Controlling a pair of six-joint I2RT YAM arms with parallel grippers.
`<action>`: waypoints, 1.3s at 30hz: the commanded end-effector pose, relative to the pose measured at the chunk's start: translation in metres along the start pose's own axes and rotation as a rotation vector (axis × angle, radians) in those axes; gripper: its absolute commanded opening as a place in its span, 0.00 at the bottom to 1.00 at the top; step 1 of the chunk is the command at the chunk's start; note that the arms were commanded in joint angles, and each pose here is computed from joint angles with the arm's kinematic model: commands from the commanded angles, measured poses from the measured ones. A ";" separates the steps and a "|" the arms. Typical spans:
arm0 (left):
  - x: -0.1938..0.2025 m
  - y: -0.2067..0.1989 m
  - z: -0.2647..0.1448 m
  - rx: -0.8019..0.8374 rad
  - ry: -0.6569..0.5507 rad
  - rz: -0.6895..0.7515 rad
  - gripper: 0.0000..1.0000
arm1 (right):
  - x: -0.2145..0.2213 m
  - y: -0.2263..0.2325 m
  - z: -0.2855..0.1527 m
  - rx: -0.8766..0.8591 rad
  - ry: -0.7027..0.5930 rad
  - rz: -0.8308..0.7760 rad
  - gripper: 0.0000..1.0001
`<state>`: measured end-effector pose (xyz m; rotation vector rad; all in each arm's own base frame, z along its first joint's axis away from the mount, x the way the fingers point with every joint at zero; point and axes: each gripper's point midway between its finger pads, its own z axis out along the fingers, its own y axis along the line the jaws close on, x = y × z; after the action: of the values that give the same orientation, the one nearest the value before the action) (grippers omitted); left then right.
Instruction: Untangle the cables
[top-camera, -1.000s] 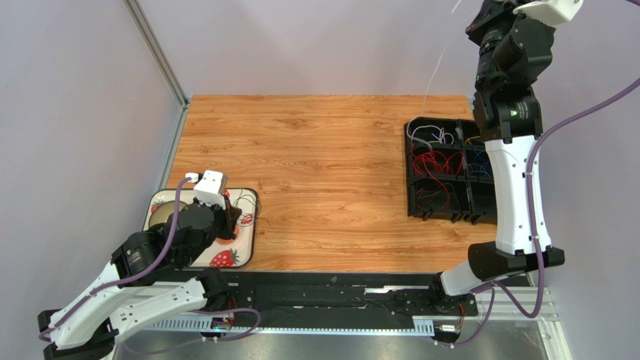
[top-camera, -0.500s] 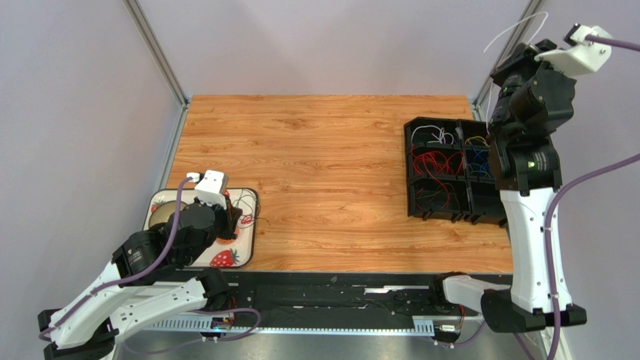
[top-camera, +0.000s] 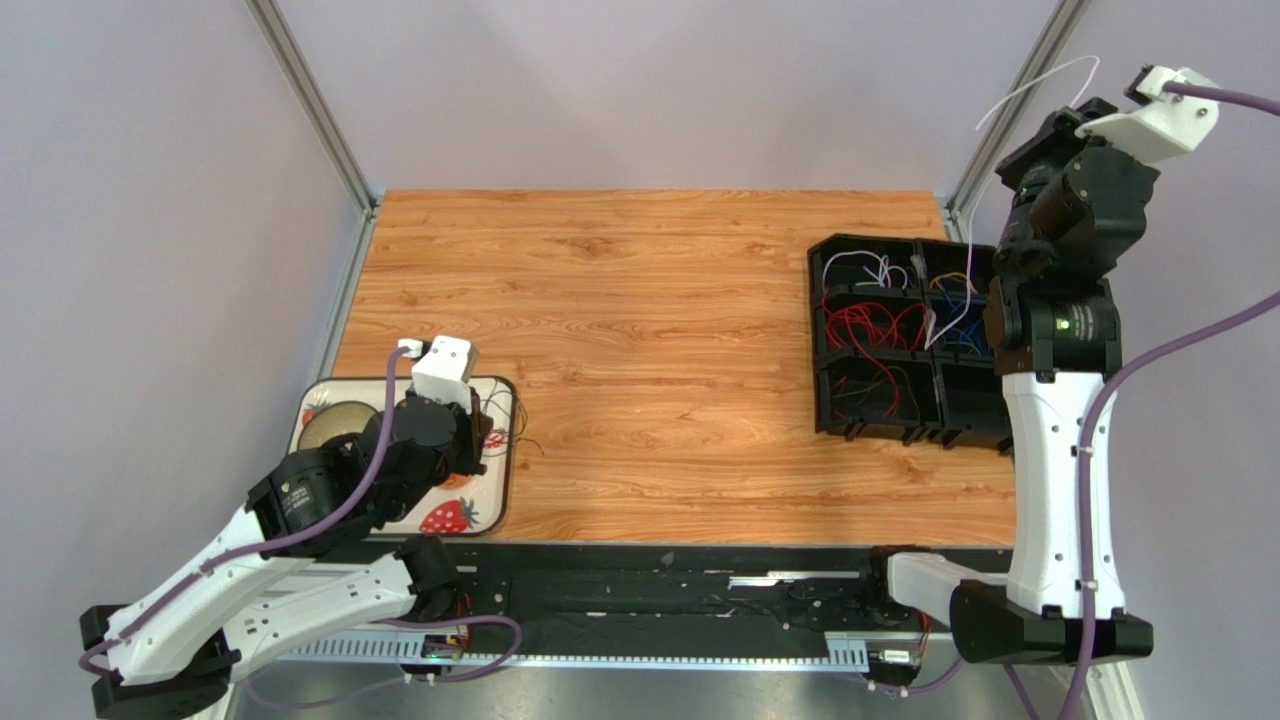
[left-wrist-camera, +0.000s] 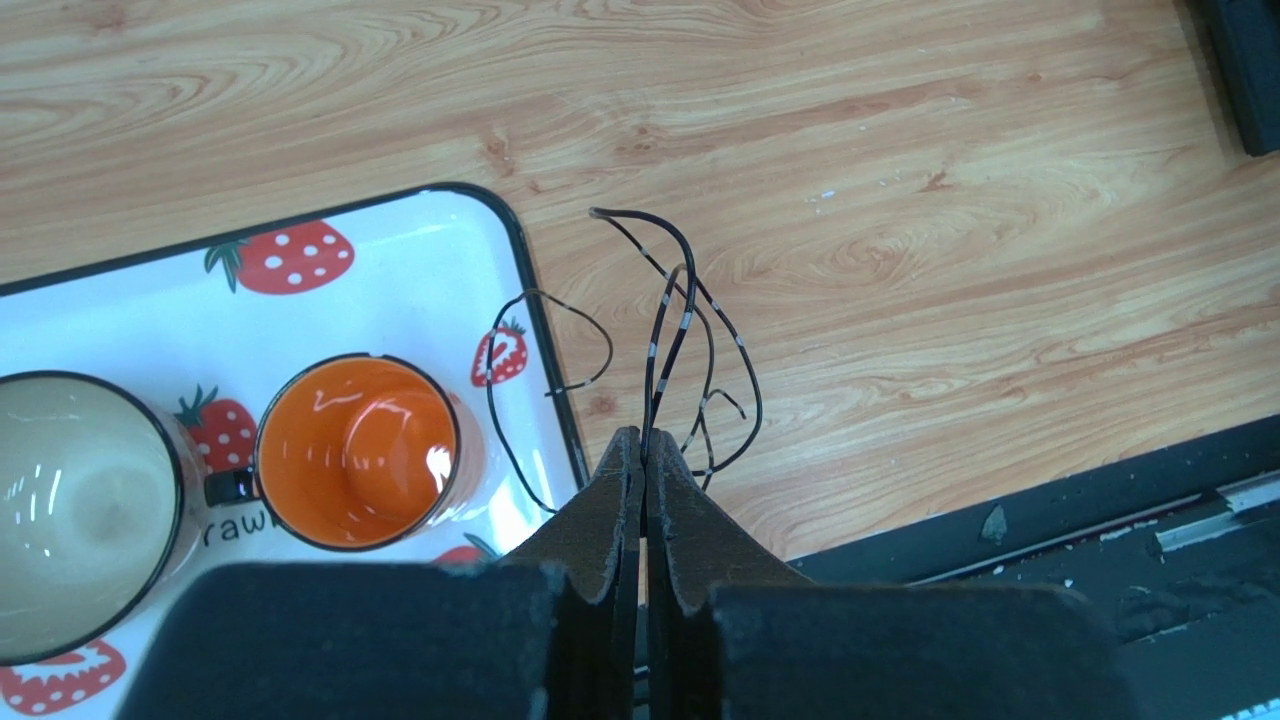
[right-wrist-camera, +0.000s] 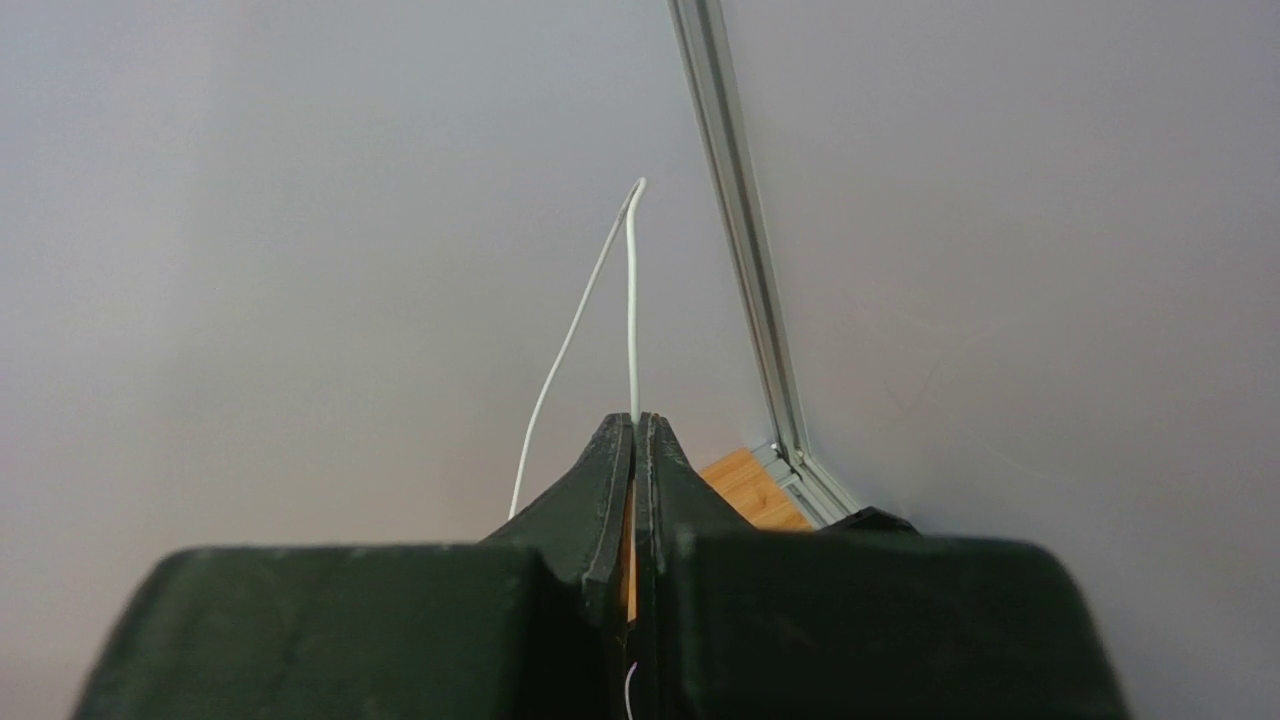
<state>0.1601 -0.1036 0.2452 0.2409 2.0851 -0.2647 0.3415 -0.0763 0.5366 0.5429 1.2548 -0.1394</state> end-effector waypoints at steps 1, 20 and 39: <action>-0.004 0.004 0.000 -0.025 -0.018 -0.012 0.00 | -0.012 0.023 0.011 -0.091 -0.022 0.034 0.00; -0.004 0.006 0.000 -0.041 -0.018 -0.014 0.00 | 0.020 0.083 0.100 -0.191 0.003 0.099 0.00; -0.004 0.006 0.000 -0.039 -0.021 -0.014 0.00 | 0.093 0.082 0.140 -0.153 0.061 0.074 0.00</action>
<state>0.1624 -0.1004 0.2451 0.2218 2.0825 -0.2399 0.5358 -0.0490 0.4839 0.4597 1.3716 0.0230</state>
